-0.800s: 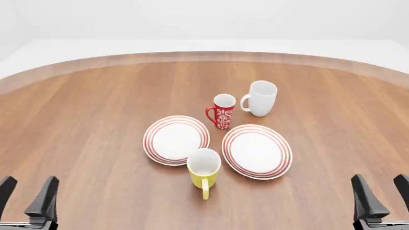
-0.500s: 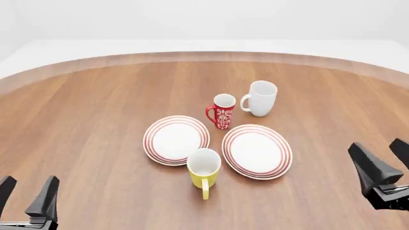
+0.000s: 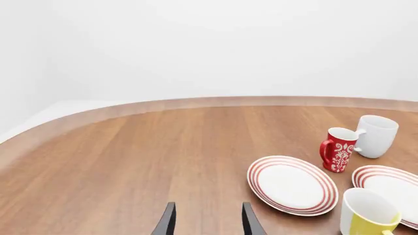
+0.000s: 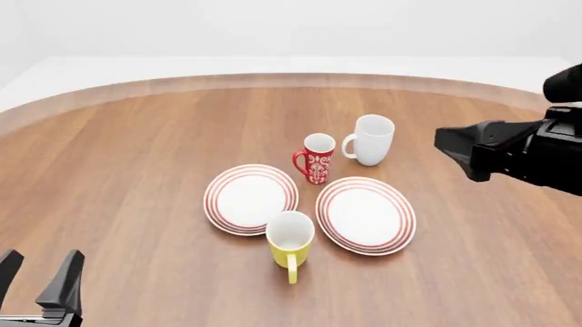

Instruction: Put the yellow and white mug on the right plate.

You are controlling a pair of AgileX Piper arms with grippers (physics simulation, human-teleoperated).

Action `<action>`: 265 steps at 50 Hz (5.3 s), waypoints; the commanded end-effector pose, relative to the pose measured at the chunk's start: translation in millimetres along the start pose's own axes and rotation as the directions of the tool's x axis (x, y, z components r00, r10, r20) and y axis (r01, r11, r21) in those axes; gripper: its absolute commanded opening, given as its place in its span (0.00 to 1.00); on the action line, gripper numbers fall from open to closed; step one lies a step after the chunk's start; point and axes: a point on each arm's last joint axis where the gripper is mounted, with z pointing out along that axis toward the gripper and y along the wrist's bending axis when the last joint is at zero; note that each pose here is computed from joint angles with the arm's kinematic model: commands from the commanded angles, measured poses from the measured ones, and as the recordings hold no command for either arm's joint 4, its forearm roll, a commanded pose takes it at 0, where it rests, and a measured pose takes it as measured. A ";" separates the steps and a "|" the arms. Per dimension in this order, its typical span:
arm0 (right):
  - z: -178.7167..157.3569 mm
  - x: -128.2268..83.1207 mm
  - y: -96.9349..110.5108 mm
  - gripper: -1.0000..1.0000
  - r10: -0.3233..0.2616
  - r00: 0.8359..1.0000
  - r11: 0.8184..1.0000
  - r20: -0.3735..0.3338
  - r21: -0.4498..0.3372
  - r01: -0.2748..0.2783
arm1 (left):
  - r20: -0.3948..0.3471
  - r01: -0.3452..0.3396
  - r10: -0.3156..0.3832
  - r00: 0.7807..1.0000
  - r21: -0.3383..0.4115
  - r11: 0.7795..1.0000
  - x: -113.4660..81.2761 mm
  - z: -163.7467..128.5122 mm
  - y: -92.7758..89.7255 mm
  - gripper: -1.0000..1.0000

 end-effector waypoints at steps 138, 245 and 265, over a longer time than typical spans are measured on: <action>166.7 167.4 64.8 1.00 0.411 0.851 0.878 -0.328 -0.107 -0.466 | 0.000 0.000 0.000 1.000 0.000 1.000 0.0 0.0 0.0 1.00; 204.5 224.6 100.9 1.00 0.397 0.815 0.860 -0.422 -0.140 -0.491 | 0.000 0.000 0.000 1.000 0.000 1.000 0.0 0.0 0.0 1.00; 211.2 236.1 104.6 1.00 0.399 0.806 0.857 -0.437 -0.135 -0.497 | 0.000 0.000 0.000 1.000 0.000 1.000 0.0 0.0 0.0 1.00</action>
